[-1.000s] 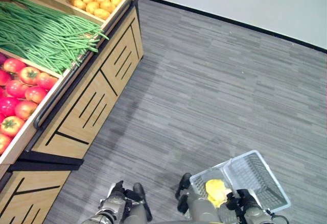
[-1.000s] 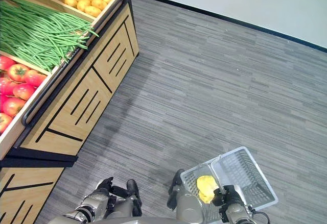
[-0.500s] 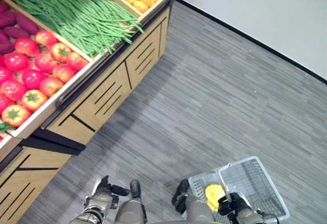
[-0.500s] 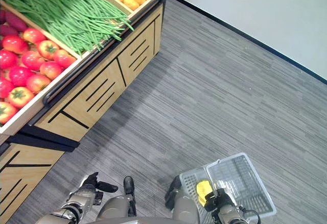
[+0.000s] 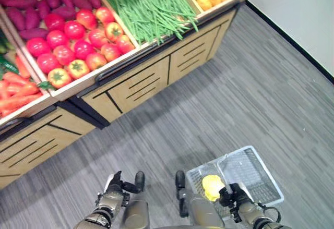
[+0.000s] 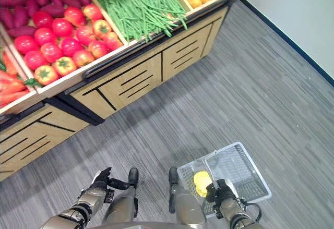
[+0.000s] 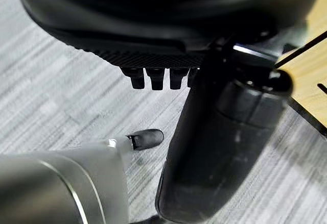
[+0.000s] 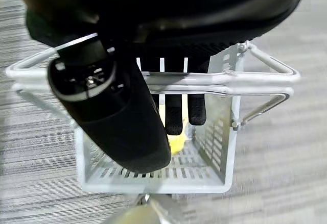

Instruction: Get the vegetables into the basket

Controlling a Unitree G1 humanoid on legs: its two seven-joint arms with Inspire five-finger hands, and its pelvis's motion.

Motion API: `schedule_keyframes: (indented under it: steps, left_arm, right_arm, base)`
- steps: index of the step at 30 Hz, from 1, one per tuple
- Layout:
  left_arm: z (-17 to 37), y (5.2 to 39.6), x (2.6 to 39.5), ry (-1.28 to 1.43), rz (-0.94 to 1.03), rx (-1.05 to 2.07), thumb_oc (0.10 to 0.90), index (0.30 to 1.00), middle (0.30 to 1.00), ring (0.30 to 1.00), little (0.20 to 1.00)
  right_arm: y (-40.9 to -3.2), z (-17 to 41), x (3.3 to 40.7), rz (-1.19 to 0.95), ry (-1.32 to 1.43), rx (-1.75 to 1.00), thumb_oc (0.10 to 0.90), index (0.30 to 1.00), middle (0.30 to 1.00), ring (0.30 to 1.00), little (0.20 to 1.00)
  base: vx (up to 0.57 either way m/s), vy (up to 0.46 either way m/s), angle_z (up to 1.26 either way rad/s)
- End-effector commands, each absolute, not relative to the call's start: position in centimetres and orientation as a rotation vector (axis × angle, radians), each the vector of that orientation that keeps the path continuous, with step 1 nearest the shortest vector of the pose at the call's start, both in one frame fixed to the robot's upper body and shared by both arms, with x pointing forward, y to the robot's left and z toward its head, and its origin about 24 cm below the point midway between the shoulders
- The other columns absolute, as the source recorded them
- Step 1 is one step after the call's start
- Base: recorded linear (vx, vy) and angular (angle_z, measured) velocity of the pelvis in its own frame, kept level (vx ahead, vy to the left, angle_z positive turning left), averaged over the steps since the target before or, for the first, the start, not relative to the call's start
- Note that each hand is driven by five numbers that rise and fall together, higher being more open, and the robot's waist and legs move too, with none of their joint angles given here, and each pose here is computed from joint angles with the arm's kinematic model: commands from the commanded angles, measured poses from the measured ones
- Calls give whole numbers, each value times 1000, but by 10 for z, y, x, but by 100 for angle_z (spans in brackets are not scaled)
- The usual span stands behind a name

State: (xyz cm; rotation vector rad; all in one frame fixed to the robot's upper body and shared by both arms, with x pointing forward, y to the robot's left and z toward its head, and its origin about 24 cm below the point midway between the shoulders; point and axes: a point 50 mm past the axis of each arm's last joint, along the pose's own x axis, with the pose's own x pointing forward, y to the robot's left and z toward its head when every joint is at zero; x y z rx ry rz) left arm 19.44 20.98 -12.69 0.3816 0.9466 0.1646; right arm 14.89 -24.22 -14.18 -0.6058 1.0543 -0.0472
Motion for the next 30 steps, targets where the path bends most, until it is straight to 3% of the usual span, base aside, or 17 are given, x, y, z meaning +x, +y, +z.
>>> schedule_keyframes:
  steps: [1, 14, 30]
  left_arm:
    - [-117, 205, 213, 879, 185, 342, 900, 1000, 1000, 1000, 1000]
    - [-119, 179, 214, 868, 84, 292, 900, 1000, 1000, 1000, 1000]
    - [-116, 196, 213, 865, 116, 316, 900, 1000, 1000, 1000, 1000]
  right_arm:
    - [-245, -151, 119, -19, 1139, -628, 400, 300, 300, 300, 300]
    - [-264, -150, 104, -82, 1202, -605, 400, 300, 300, 300, 300]
    - [-251, -152, 113, -6, 1200, -641, 400, 300, 300, 300, 300]
  base:
    - [-31, -312, 90]
    - [-62, -51, 83]
    - [24, 148, 2]
